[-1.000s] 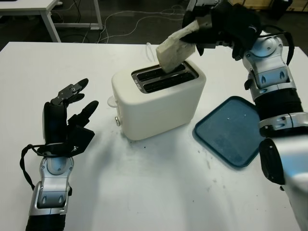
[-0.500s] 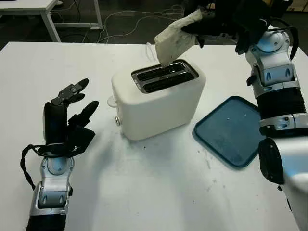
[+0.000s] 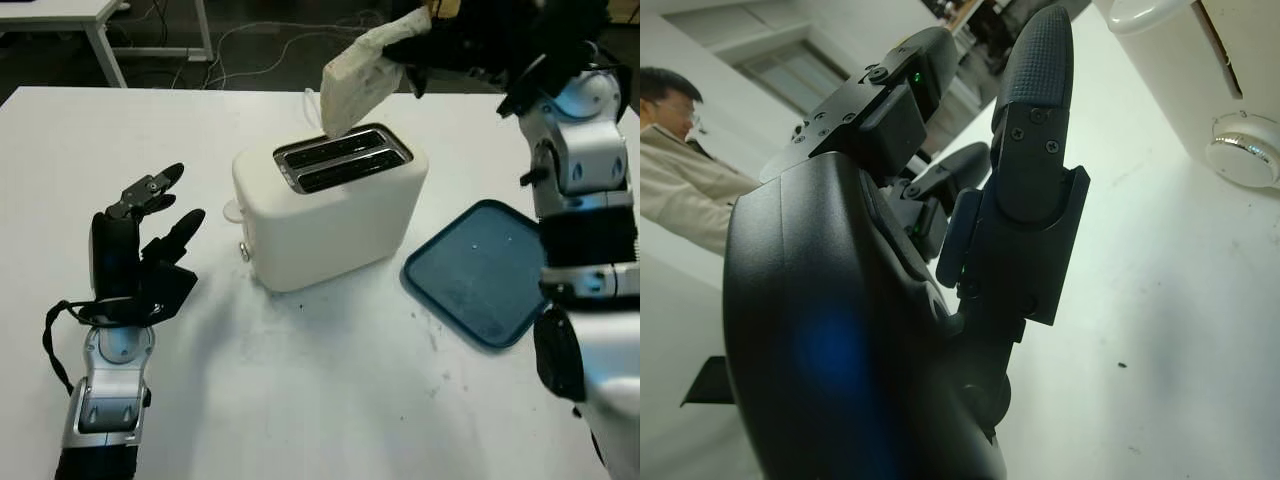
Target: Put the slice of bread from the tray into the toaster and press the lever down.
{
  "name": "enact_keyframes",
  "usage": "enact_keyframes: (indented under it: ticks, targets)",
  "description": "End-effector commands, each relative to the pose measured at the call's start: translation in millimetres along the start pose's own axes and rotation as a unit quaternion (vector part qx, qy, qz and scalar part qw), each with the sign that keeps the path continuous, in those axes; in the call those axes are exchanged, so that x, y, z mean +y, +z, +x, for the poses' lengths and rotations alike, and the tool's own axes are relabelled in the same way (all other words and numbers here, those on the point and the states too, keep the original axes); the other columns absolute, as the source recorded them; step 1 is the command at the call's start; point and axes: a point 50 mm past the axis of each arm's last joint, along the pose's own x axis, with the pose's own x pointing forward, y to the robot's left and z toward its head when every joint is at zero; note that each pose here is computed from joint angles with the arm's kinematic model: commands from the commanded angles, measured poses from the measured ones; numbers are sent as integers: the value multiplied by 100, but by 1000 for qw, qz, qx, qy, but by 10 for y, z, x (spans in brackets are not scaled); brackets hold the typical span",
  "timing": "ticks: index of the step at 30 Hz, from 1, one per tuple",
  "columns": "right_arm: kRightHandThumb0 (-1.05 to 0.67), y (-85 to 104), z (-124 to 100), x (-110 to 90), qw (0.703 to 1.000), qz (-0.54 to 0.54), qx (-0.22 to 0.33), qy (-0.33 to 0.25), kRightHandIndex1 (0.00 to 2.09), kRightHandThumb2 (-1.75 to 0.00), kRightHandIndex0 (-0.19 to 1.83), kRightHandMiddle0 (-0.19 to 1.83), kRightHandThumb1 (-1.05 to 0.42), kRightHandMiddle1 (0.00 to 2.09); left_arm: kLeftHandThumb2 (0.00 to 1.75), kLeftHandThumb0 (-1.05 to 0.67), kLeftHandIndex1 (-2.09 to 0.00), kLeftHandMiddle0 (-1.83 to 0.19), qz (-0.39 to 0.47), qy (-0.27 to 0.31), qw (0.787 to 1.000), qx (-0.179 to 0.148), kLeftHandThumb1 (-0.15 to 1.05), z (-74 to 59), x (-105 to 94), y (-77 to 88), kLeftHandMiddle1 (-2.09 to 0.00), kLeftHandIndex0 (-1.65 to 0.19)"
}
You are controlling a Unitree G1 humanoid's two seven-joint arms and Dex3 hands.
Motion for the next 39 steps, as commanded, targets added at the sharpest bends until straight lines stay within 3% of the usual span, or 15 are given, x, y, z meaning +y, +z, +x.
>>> enact_keyframes:
  ticks: [1, 18, 30, 35, 37, 39]
  targets:
    - [-43, -25, -69, 26, 1000, 14, 10, -6, 175, -24, 113, 93, -92, 175, 21, -68, 0, -56, 5, 0, 1000, 3, 92, -18, -8, -6, -67, -76]
    - [-44, -365, -127, 272, 997, 33, 66, 10, 175, -31, 110, 91, -92, 175, 22, -67, 0, -56, 8, 2, 1000, -1, 92, -18, -7, 0, -67, -76]
    - [-42, -371, -72, 384, 995, 38, 84, 30, 175, -29, 113, 94, -92, 175, 22, -67, 0, -56, 3, 1, 1000, 3, 92, -23, -3, -2, -66, -76]
    - [-47, -340, -66, 407, 991, 1, 127, 49, 175, -26, 113, 89, -92, 175, 21, -66, 0, -57, 4, 0, 1000, 2, 92, -19, 1, -7, -67, -76]
    - [-56, -324, -70, 414, 989, -1, 138, 52, 175, -19, 109, 79, -92, 175, 21, -66, 0, -57, 5, 1, 1000, 1, 92, -19, 0, -6, -67, -77]
    - [-63, -301, -76, 417, 988, -30, 141, 60, 175, -13, 90, 67, -92, 156, 21, -66, 0, -58, 4, 1, 1000, 1, 92, -19, -1, -7, -67, -77]
